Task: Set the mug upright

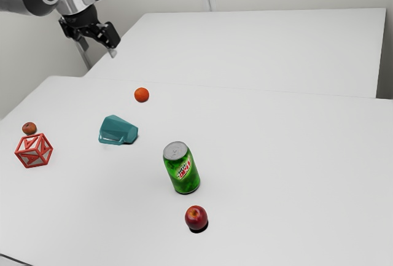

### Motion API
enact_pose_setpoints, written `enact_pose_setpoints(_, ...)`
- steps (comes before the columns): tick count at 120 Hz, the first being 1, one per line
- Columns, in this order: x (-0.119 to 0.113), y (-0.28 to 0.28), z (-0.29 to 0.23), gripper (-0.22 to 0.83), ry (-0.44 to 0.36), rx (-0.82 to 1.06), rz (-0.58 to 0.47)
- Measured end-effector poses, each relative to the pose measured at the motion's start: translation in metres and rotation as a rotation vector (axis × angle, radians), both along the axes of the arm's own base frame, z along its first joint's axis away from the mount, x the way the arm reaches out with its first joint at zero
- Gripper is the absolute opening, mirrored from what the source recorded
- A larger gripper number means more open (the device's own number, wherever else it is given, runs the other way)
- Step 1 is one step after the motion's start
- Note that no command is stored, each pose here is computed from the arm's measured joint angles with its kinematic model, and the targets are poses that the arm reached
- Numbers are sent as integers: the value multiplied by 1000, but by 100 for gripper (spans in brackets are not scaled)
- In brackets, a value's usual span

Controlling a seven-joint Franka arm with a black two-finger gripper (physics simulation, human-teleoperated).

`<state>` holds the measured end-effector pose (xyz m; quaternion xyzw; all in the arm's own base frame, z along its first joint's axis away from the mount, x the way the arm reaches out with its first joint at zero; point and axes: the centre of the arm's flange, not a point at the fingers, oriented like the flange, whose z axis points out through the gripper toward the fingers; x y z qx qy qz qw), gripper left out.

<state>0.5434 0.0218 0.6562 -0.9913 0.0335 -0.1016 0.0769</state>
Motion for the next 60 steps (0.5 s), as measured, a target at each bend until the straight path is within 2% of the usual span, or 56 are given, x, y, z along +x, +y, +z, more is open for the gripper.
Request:
enact_pose_setpoints(33,8,9,-18,62,26,8,-12)
enact_pose_setpoints(60,11,77,-57,62,88,-154,132)
